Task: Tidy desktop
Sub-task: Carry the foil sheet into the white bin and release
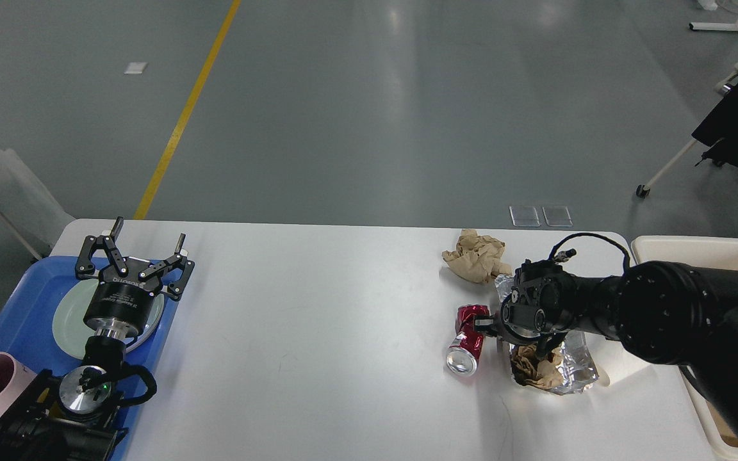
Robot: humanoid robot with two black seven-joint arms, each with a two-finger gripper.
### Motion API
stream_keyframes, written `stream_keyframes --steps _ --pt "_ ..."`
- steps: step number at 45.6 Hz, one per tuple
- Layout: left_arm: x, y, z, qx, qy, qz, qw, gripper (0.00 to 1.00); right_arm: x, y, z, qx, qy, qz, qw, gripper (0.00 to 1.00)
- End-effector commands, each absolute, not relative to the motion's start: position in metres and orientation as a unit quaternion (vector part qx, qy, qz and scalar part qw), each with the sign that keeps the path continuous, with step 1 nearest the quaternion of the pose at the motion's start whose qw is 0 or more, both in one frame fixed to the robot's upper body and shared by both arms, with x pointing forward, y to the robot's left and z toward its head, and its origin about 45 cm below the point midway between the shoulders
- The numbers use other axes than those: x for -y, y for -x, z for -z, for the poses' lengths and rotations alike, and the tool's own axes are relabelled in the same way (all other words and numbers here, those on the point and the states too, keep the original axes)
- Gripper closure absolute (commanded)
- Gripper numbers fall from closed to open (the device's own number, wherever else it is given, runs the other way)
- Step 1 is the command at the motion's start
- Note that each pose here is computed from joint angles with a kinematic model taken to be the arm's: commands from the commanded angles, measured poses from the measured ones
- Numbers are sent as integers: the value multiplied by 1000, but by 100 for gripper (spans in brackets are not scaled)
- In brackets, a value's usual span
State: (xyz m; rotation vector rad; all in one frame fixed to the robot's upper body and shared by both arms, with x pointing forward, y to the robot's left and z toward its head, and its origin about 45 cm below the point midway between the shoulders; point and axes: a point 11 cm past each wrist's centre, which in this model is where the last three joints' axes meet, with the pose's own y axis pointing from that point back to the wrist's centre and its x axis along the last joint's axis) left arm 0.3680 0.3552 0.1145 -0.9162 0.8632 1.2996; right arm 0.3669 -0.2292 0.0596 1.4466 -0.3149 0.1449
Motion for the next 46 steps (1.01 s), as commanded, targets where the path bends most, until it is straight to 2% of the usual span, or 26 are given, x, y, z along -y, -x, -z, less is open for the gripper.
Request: stream_keyframes --steps 1,8,20,34,46 --pt "-355 -368 -114 -375 397 -564 619 3 224 -363 -62 137 -655 -56 741 100" --pt "-355 -368 -115 -375 399 -565 618 4 217 -358 -80 111 -651 -56 749 100" --pt "-355 -368 -114 -376 398 -564 618 4 211 -346 -139 81 -648 -45 756 100" --pt "-355 -368 -114 -375 397 -565 618 4 228 -350 -265 101 -614 -55 781 100" --pt "-355 -368 -114 -376 397 -566 617 4 272 -339 -340 111 -614 0 782 100"
